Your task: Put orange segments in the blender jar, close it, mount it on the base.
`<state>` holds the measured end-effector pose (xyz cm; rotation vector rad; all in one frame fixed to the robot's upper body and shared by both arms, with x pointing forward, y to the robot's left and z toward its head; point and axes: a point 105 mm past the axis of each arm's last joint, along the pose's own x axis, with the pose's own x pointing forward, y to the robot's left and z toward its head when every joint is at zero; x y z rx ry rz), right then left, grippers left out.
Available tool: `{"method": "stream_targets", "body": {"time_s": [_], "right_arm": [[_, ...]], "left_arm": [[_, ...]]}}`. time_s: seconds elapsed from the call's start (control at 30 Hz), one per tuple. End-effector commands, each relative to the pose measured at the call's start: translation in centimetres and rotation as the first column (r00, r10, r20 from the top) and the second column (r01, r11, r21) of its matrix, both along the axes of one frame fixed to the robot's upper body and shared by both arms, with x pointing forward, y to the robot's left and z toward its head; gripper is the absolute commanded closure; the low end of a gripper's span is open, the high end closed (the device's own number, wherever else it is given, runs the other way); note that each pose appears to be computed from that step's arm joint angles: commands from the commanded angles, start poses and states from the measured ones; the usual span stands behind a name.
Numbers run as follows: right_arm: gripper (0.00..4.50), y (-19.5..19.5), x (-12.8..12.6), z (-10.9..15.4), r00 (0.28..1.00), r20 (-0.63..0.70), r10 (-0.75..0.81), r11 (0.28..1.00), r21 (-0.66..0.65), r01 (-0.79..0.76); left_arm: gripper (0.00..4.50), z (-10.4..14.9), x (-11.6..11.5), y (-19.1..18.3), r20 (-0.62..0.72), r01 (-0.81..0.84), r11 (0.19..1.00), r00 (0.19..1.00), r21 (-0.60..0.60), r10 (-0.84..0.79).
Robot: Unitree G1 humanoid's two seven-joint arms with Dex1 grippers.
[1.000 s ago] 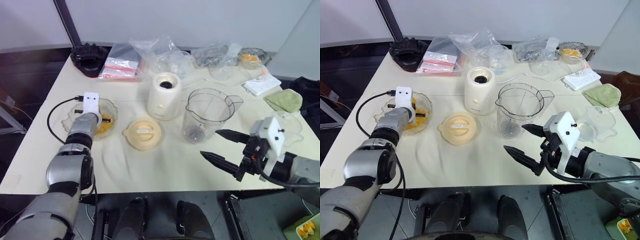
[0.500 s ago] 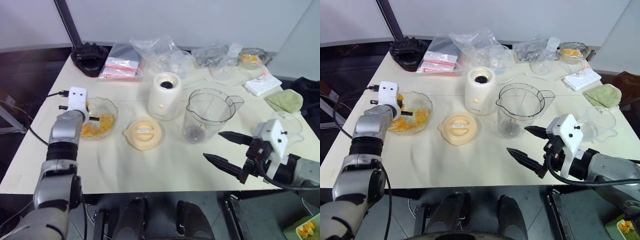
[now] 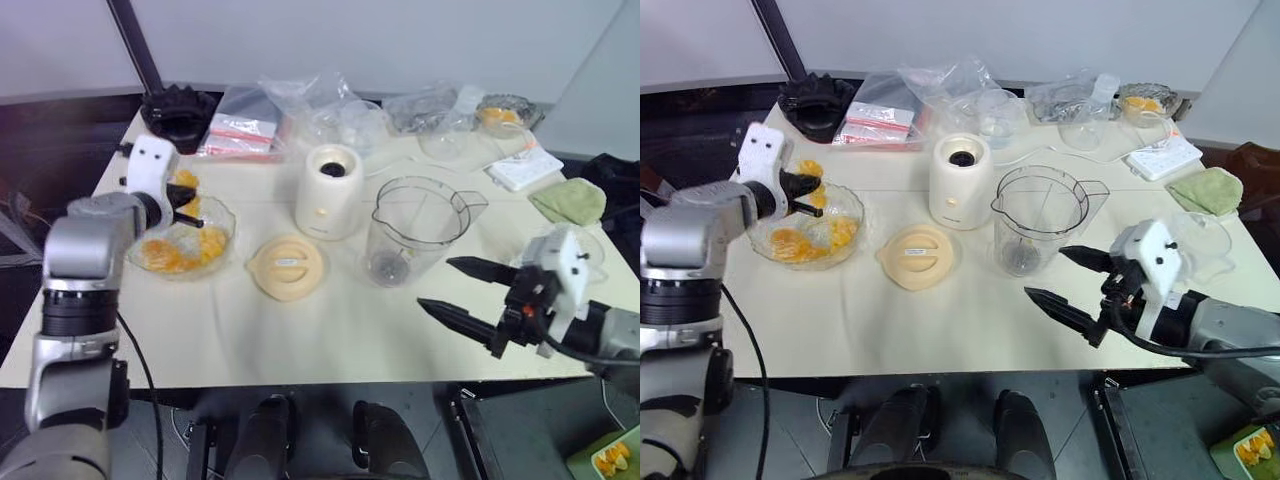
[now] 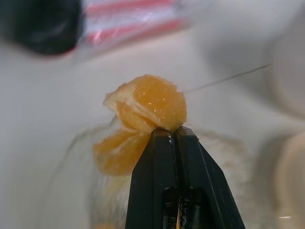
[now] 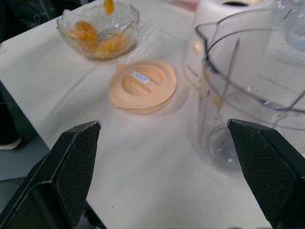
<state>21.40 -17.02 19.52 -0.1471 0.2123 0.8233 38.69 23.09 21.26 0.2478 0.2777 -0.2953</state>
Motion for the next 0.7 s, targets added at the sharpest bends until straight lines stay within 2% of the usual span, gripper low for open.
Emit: {"method": "stream_targets", "body": {"time_s": [0.03, 0.13, 0.23, 0.3, 0.43, 0.7], "right_arm": [[0.00, -1.3, -0.1, 0.9, 0.998, 0.040, -0.052, 0.999, -0.007, 0.052], [0.00, -2.9, -0.4, 1.3, 0.989, 0.067, -0.131, 0.991, 0.000, 0.131], [0.00, -3.7, -0.7, 1.1, 0.982, 0.077, -0.175, 0.984, -0.007, 0.176], [0.00, -3.9, -0.7, 1.0, 0.977, 0.089, -0.196, 0.980, -0.009, 0.198], [0.00, -4.5, -0.6, 1.1, 0.959, 0.125, -0.253, 0.967, 0.003, 0.255], [0.00, -5.3, -0.8, 0.9, 0.938, 0.140, -0.318, 0.948, 0.019, 0.319]], "left_arm": [[4.48, 5.5, -0.3, -3.6, 0.112, 0.241, 0.970, 0.964, 0.011, -0.241], [4.48, 10.5, -0.7, -8.0, 0.203, 0.464, 0.886, 0.866, 0.012, -0.457], [4.48, 13.0, -0.8, -12.3, 0.255, 0.615, 0.788, 0.762, 0.005, -0.596], [4.48, 13.8, -0.8, -14.8, 0.273, 0.687, 0.727, 0.701, -0.009, -0.659], [4.48, 13.0, -1.1, -19.9, 0.257, 0.817, 0.577, 0.563, -0.024, -0.786], [4.48, 8.5, -2.8, -26.6, 0.175, 0.933, 0.352, 0.359, -0.069, -0.917]]}}
